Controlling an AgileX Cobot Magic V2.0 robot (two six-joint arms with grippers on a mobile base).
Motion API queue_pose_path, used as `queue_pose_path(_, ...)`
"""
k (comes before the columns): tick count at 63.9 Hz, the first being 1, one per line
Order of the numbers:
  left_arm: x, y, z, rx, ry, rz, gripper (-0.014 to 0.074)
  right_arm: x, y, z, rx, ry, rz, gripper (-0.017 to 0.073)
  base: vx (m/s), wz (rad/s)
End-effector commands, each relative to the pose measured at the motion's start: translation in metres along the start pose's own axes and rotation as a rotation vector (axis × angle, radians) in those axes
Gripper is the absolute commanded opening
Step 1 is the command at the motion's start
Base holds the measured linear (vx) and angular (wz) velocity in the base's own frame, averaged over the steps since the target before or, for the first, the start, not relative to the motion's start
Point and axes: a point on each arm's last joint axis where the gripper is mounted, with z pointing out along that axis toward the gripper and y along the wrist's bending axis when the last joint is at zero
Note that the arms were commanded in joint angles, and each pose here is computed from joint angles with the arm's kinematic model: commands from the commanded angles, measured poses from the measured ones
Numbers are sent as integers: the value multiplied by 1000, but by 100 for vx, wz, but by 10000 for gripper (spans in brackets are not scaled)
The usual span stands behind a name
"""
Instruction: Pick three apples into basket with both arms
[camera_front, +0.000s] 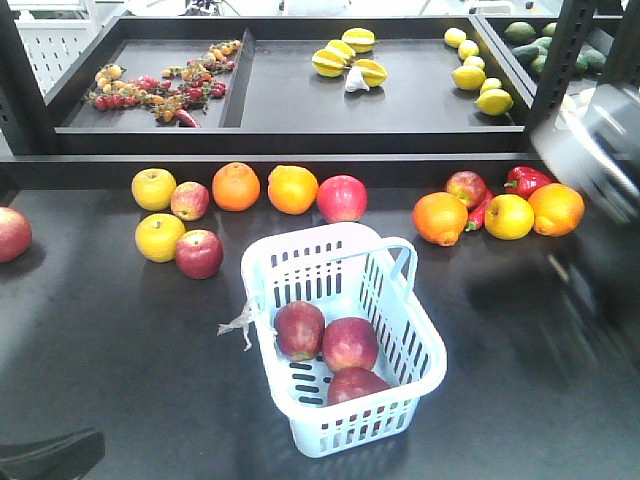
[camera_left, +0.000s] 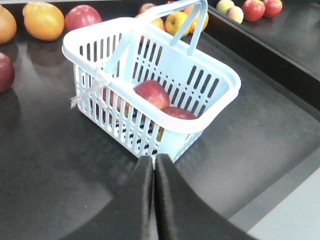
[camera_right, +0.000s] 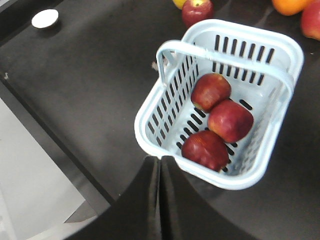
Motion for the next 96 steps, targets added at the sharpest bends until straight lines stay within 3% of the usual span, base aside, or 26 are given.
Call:
queue_pose_path(1,-11,-2,-2,1,-59,-18,-6,25,7,-13,61,-103,-18,-4,0,0)
queue_pose_path(14,-11,-2,-2,2,-53,-18,-6,108,13,-20,221,-222,-14,-4,0,0)
queue_pose_path(27,-11,-2,-2,2,-53,-18,-6,149,8,-13,323,-256,-14,-4,0,0)
queue_pose_path(75,-11,-2,-2,2,-53,-17,-6,151,10,-17,329,-286,-25,-4,0,0)
queue_pose_path(96,-5,1,-2,-23,-15,108,-6,151,10,-17,329,-286,-25,-4,0,0)
